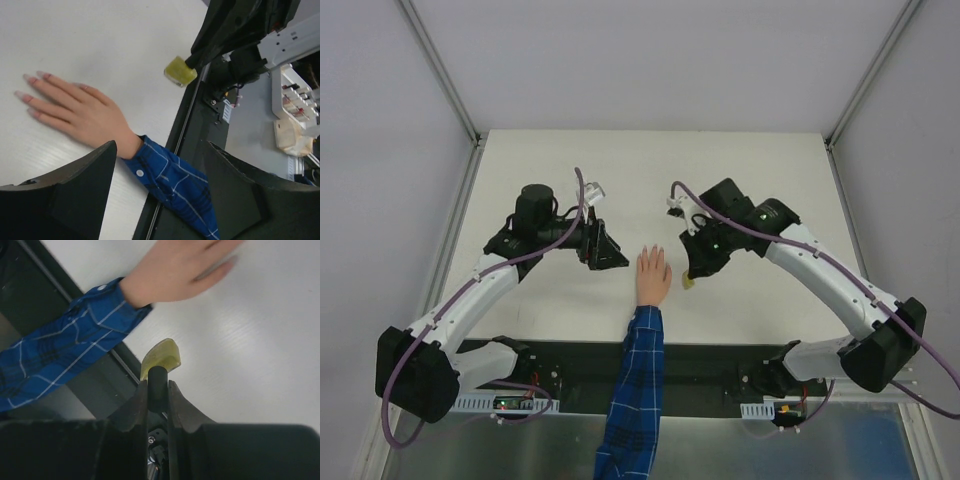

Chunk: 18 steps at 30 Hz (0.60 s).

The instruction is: Paint the nails

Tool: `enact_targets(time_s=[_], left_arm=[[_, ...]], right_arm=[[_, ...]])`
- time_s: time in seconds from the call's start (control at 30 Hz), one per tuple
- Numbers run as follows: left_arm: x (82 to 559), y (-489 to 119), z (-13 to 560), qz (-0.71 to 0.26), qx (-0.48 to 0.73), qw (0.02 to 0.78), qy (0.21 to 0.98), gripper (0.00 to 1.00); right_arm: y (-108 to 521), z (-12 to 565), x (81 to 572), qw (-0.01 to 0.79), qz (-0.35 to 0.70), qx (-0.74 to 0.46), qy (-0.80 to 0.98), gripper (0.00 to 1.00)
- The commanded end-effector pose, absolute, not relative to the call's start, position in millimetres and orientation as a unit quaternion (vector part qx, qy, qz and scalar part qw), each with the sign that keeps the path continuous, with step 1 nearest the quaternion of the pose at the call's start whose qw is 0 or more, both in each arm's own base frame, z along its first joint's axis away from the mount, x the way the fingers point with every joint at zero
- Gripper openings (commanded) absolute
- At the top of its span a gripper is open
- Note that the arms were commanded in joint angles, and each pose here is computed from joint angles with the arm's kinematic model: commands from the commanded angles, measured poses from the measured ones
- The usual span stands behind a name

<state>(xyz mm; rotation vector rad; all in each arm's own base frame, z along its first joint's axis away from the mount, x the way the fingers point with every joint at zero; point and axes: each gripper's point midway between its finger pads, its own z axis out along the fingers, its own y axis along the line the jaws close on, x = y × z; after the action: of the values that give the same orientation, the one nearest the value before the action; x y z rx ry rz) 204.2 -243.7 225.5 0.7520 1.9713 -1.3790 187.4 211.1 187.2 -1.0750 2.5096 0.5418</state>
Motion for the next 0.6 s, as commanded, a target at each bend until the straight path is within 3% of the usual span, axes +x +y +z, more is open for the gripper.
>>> enact_targets(time_s=[0.0,0.27,0.57], left_arm=[[178,-257,262,-0.601,0.391,0.33,0.614,0.71],[136,-272,271,-0.626,0.443,0.328,0.552,0.72],[89,-267,275,-0.657,0.504,0.268,0.492,0.74]], right_arm=[[242,216,154,0.188,0.272,-0.48,0.812,0.0],[267,266,115,0.224,0.34,-0.555,0.726,0.01],[294,298,94,0.255,0.349,-0.616,0.658,0.01]])
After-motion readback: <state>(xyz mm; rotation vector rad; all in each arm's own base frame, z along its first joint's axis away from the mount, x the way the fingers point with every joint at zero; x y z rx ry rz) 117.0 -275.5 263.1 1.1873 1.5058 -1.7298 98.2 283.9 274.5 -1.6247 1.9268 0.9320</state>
